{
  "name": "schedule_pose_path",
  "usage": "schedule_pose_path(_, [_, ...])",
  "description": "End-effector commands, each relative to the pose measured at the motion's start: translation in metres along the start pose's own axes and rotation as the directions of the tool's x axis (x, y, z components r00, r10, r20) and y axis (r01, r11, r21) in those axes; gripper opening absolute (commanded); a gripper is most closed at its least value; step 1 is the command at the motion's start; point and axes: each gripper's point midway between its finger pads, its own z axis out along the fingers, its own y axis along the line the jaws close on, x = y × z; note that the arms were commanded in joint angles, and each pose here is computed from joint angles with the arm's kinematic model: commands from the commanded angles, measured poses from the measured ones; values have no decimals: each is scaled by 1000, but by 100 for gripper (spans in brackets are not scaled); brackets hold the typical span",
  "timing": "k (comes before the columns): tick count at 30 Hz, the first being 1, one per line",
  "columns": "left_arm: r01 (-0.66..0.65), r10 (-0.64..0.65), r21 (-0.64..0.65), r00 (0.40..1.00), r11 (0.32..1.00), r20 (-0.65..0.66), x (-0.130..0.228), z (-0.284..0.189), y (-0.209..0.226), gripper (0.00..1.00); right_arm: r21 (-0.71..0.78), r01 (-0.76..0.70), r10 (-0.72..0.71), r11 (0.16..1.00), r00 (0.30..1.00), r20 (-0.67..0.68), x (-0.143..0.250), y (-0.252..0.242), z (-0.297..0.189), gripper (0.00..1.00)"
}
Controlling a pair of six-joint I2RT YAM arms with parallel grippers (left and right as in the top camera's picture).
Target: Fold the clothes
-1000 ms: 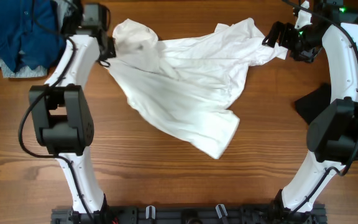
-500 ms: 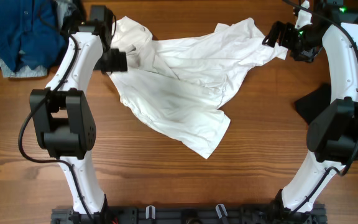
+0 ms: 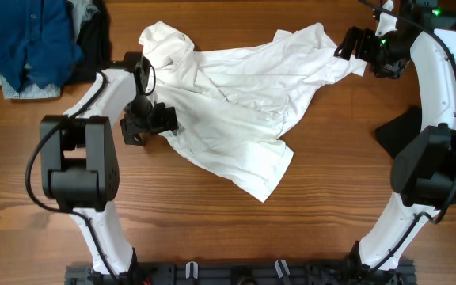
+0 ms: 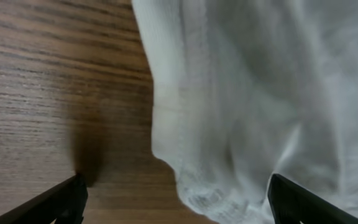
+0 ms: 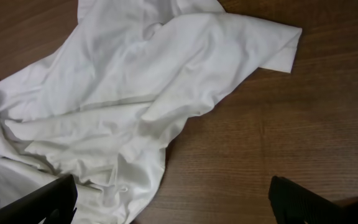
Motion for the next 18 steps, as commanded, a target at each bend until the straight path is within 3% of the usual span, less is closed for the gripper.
schedule_pose_path(1, [25,-22,67,999,997,-48,12,28,-13,89,-1,12,-12,1000,1000,11,-3,4,-1,100])
schedule_pose_path(6, [43,-43,-7,999,999,9,0,29,1,72,-2,10,-10,1000,1000,10,-3,4,-1,100])
schedule_pose_path(7, [66,-65,-40,998,997,28,-3,28,7,54,-2,10,-10,1000,1000,10,-3,4,-1,100])
schedule_pose_path(9, [83,-80,-82,996,993,46,-6,27,16,4,-5,9,-9,1000,1000,9,-3,4,-1,100])
schedule_pose_path(18, [266,-237,-260,961,928,140,-2,-28,105,4,-4,9,-9,1000,1000,7,-2,4,-1,100])
